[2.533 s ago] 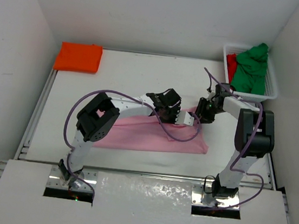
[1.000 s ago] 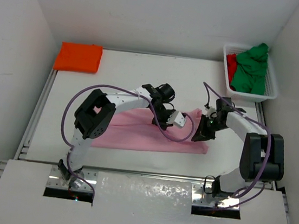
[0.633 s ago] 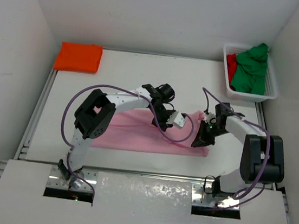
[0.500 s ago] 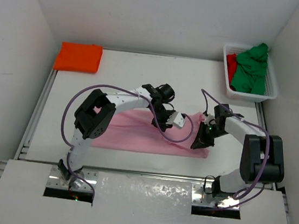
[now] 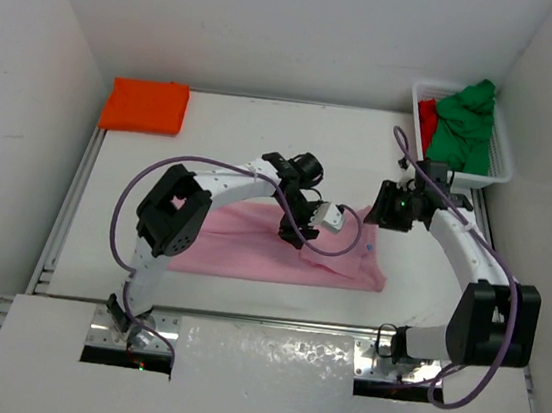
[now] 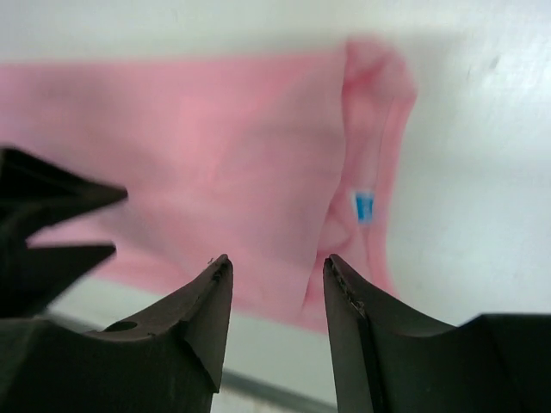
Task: Fold and stack the t-shirts
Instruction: Fold the other side of the tshirt into a rectangle
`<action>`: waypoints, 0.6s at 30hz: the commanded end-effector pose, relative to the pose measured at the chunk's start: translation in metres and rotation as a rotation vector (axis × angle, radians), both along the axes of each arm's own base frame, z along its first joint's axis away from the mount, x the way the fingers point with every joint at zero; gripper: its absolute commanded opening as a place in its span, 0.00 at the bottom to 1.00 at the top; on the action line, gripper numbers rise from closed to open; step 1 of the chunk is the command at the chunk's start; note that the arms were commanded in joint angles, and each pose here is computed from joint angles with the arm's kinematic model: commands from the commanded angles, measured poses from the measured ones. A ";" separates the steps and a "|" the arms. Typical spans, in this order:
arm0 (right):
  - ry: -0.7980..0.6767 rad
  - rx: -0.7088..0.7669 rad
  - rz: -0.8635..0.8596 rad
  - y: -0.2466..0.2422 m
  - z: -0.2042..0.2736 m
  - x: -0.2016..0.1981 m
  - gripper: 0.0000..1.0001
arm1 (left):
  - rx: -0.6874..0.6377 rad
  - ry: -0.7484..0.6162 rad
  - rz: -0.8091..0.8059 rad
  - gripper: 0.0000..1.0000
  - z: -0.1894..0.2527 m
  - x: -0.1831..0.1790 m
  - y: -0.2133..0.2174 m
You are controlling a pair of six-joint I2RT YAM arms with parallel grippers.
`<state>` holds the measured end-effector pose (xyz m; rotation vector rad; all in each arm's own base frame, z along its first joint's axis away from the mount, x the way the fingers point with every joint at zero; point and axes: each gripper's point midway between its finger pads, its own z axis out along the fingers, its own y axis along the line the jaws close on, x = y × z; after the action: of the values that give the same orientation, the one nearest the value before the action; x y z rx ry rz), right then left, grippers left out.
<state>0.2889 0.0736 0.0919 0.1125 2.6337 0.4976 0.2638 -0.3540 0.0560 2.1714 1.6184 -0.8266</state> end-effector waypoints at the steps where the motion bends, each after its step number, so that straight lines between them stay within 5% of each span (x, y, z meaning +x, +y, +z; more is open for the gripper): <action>1: -0.066 -0.049 -0.071 -0.012 -0.011 0.044 0.45 | -0.072 -0.013 0.076 0.51 0.022 -0.001 -0.019; 10: -0.072 -0.060 -0.073 -0.012 -0.042 0.097 0.44 | -0.016 -0.097 0.133 0.54 -0.010 -0.007 -0.016; 16: -0.043 0.008 -0.092 -0.002 -0.061 0.095 0.34 | -0.014 -0.101 0.173 0.52 -0.025 -0.008 -0.019; 18: -0.023 0.028 -0.092 0.002 -0.068 0.092 0.21 | -0.009 -0.102 0.172 0.47 -0.028 -0.008 -0.017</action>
<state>0.3681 0.0677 0.0241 0.2134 2.6328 0.4377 0.2495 -0.3605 0.0110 2.0547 1.7709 -0.6844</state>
